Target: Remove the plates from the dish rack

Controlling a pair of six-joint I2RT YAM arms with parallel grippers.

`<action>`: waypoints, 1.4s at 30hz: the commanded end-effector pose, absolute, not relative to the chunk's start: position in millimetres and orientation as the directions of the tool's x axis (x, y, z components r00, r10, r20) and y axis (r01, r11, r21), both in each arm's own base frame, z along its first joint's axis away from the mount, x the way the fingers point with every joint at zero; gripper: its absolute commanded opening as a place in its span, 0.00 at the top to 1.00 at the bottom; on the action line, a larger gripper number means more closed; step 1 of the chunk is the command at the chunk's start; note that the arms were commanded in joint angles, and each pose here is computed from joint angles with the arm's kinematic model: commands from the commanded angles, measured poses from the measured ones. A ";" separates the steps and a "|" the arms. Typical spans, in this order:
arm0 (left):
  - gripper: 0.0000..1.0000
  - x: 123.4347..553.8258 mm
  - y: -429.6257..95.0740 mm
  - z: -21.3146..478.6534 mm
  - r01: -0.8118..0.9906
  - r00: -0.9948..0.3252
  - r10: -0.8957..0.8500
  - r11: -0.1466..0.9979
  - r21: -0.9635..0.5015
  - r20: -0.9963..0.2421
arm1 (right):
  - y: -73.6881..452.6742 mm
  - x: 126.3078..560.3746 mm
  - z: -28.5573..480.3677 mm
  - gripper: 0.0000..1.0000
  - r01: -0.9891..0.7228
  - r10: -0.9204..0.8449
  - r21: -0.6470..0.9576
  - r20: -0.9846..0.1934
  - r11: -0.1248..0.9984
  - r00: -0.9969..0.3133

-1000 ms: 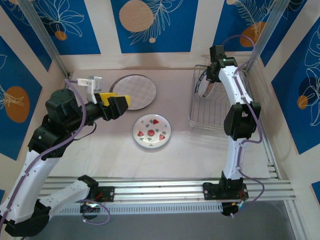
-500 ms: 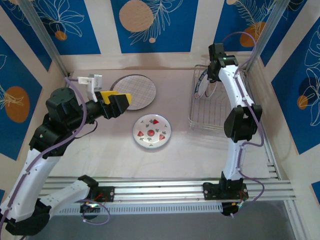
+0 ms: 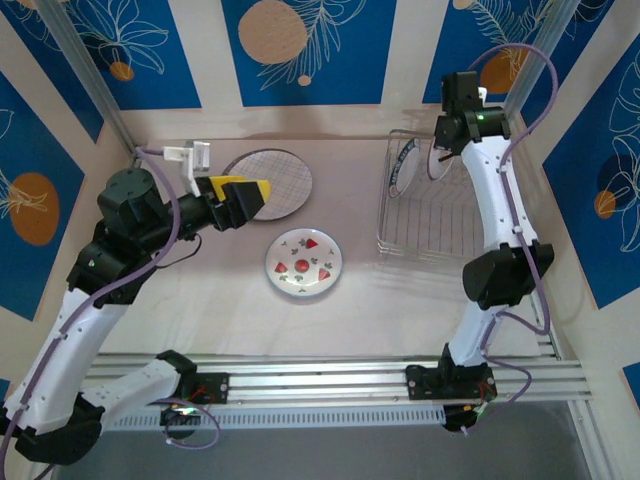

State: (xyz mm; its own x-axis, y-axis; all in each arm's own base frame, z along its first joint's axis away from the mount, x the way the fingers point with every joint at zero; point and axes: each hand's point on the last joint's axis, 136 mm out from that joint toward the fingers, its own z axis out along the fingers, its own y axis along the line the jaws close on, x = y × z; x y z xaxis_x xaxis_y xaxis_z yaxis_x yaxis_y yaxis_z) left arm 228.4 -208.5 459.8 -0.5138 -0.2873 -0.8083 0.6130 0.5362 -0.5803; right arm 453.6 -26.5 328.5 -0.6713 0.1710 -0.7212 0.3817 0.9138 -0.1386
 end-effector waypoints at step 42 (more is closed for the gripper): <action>0.26 259.1 -355.7 314.4 0.240 -0.933 -0.191 0.303 -0.922 -0.306 | 103.1 266.4 360.2 1.00 0.030 0.471 0.711 -0.433 0.702 -0.769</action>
